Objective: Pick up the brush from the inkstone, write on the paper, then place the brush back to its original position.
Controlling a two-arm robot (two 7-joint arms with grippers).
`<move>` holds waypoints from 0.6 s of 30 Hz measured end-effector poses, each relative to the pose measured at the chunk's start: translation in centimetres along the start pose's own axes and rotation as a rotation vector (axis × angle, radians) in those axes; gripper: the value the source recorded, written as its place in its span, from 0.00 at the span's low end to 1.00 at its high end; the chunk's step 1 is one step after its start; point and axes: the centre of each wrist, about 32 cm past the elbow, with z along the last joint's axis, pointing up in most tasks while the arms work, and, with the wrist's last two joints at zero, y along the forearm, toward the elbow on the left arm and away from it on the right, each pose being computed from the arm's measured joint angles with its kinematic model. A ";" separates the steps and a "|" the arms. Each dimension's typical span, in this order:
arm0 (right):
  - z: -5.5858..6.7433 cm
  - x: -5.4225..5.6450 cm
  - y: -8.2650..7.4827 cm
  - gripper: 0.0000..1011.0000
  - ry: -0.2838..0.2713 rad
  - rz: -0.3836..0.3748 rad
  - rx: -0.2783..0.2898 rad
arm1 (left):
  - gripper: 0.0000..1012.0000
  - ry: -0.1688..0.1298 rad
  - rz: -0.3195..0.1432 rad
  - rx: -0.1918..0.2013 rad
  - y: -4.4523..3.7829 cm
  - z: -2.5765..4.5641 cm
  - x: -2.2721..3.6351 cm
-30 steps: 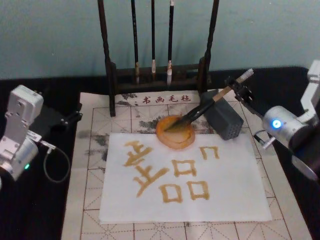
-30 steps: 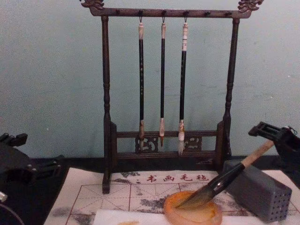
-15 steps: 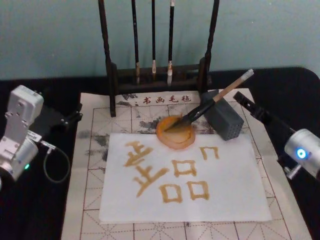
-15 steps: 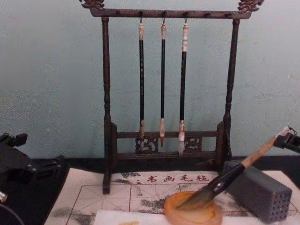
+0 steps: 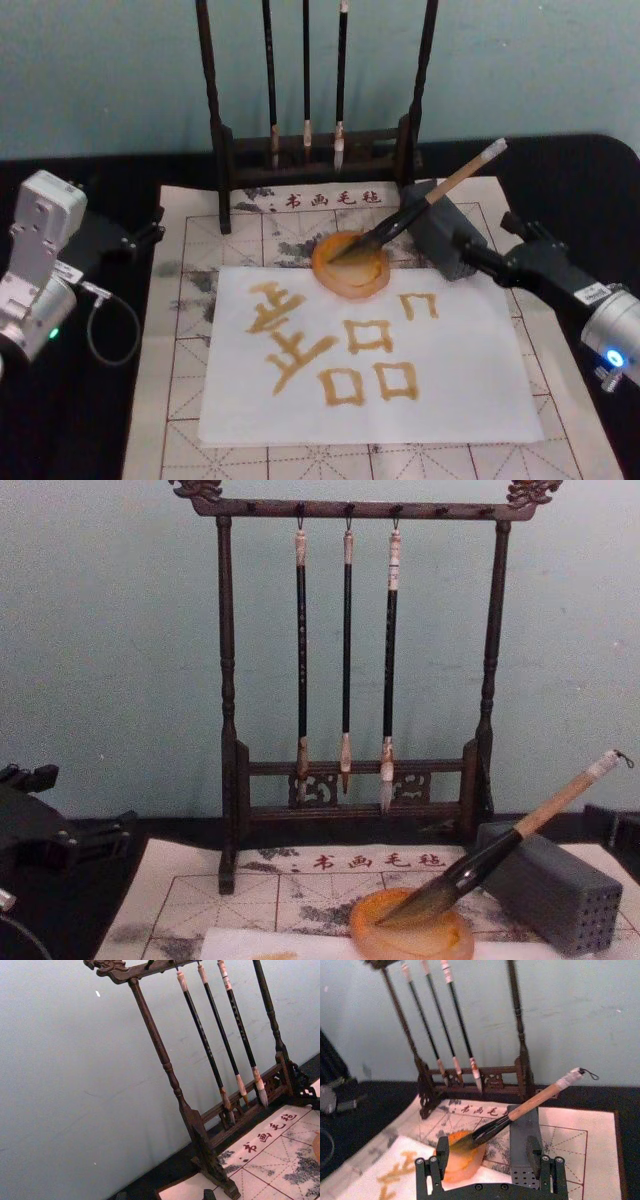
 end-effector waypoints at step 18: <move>-2.4 -0.2 -0.1 0.99 -0.340 0.028 -0.015 | 0.99 0.000 0.000 0.000 0.00 0.00 0.00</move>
